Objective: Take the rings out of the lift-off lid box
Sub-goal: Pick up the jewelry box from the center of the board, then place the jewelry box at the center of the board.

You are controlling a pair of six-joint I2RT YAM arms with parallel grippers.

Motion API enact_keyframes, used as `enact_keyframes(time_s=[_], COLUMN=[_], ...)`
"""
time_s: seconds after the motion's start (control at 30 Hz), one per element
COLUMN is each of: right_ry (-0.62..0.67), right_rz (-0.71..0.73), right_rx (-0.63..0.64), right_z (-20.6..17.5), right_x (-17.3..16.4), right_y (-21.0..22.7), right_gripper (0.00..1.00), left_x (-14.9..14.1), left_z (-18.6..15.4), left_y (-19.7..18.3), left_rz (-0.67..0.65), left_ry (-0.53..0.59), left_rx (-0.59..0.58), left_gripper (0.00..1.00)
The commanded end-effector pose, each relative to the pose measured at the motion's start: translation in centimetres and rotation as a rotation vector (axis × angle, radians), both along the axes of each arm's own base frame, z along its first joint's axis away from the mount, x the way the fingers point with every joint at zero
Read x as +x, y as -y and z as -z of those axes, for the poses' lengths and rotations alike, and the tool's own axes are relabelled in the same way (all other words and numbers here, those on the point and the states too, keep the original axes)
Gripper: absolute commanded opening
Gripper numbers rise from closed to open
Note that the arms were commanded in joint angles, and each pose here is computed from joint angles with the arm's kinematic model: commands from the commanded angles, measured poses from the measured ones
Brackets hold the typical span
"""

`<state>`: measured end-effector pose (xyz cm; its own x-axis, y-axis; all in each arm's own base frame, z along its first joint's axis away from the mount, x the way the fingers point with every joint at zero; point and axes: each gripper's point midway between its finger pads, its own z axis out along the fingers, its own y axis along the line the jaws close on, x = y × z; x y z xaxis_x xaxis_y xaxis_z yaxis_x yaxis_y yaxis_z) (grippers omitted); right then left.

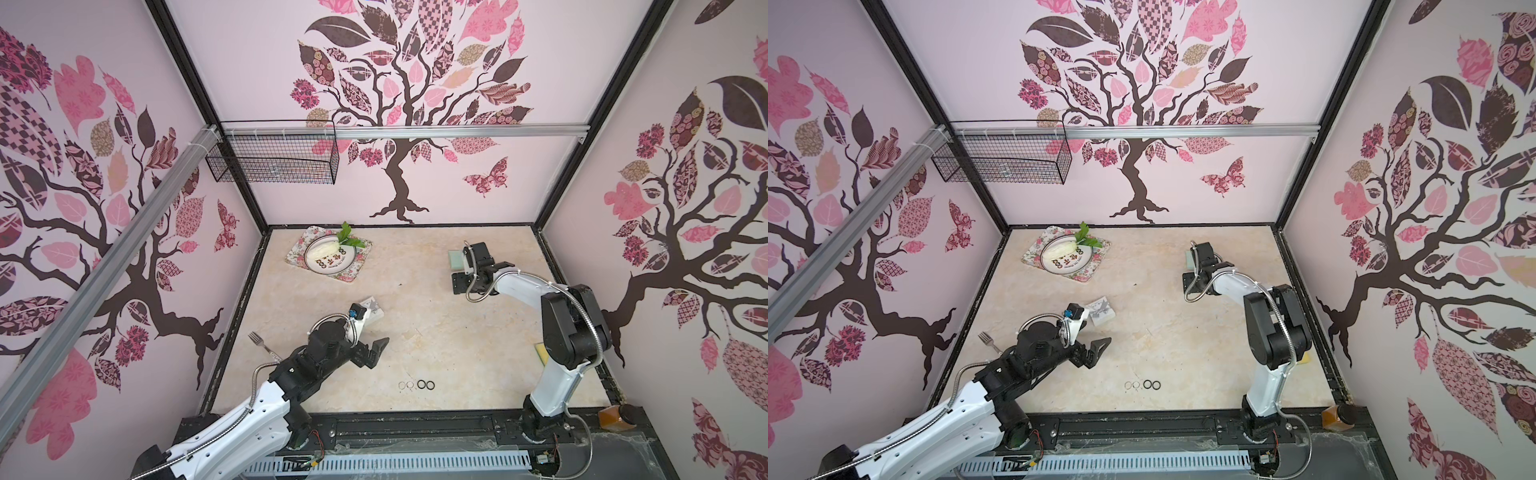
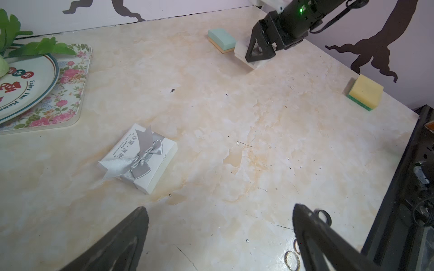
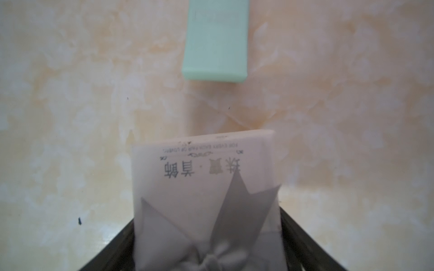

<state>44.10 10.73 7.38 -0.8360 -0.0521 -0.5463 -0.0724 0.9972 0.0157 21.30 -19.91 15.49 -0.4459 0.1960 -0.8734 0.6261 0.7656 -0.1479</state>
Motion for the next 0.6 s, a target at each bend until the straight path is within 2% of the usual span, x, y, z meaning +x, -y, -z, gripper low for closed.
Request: enact_keyframes(time_s=[0.0, 0.2, 0.57], right_ry=[0.034, 0.006, -0.01], right_rz=[-0.013, -0.015, 0.047], right_rx=[-0.02, -0.027, -0.009], right_z=[-0.9, 0.6, 1.8], right_x=[2.2, 3.4, 1.8], right_y=[-0.3, -0.4, 0.3], right_gripper=[0.81, 0.81, 0.81], left_x=[-0.2, -0.1, 0.1], left_z=[0.8, 0.9, 1.0], left_y=[0.0, -0.1, 0.1], left_rz=[0.014, 0.01, 0.017], left_ry=[0.005, 0.005, -0.001], left_rx=[0.006, 0.01, 0.006], left_gripper=[0.98, 0.98, 0.98])
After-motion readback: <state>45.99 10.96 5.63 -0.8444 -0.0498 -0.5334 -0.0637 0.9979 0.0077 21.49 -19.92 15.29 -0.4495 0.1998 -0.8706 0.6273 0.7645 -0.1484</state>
